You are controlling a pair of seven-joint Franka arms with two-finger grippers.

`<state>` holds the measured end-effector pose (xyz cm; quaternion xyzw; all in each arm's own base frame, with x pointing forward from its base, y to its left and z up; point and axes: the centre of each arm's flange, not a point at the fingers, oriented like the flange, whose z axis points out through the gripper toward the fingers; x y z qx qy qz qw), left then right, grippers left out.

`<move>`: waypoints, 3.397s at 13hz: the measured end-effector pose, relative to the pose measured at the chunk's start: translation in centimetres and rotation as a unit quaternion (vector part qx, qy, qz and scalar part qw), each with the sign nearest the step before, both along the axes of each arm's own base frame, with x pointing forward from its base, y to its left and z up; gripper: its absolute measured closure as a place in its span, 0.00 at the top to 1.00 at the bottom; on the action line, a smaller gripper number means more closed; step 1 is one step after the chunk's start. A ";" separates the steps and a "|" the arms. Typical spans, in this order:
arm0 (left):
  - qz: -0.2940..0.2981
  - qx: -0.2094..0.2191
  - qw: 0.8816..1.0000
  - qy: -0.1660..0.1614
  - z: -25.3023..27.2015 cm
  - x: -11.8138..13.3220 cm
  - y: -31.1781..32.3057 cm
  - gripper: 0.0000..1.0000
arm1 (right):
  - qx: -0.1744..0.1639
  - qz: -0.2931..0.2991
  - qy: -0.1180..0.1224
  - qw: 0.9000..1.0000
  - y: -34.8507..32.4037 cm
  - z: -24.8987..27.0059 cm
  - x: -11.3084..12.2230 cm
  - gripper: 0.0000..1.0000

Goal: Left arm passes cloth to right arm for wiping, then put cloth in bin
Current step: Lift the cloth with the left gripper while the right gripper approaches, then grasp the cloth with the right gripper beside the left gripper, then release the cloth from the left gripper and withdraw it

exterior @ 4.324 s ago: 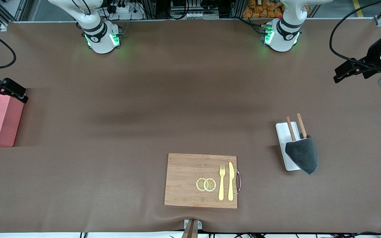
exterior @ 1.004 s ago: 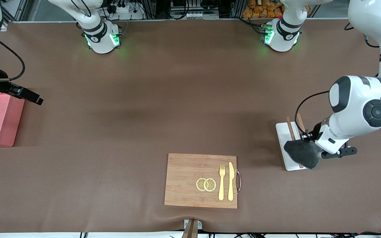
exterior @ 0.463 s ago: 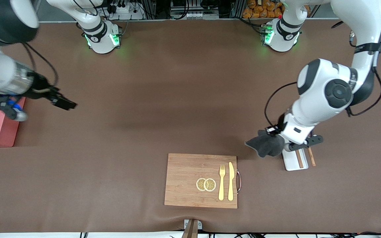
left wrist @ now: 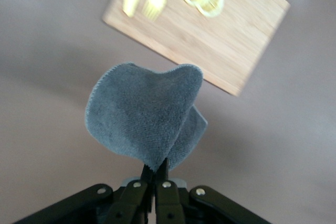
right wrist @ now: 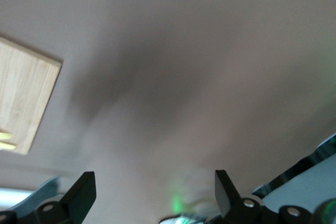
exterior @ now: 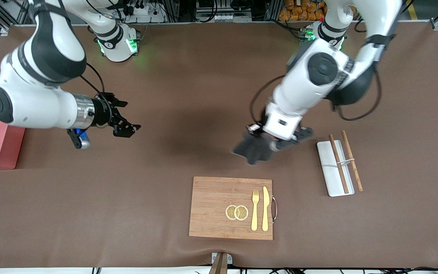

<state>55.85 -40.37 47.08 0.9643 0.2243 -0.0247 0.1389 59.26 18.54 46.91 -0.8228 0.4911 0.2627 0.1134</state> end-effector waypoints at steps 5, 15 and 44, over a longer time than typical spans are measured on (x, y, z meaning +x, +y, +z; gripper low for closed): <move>0.097 -0.103 0.990 0.017 0.2 -2.4 -10.5 0.04 | 0.075 -0.053 0.038 0.995 1.8 -4.1 1.8 1.00; 0.189 -0.239 0.952 0.003 -6.8 -4.7 -18.8 0.04 | 0.051 -0.050 0.052 0.996 6.3 -9.3 1.5 1.00; 0.046 0.076 0.996 0.007 4.8 6.9 11.8 1.00 | -0.106 0.156 -0.085 0.978 -2.3 -20.7 0.0 0.06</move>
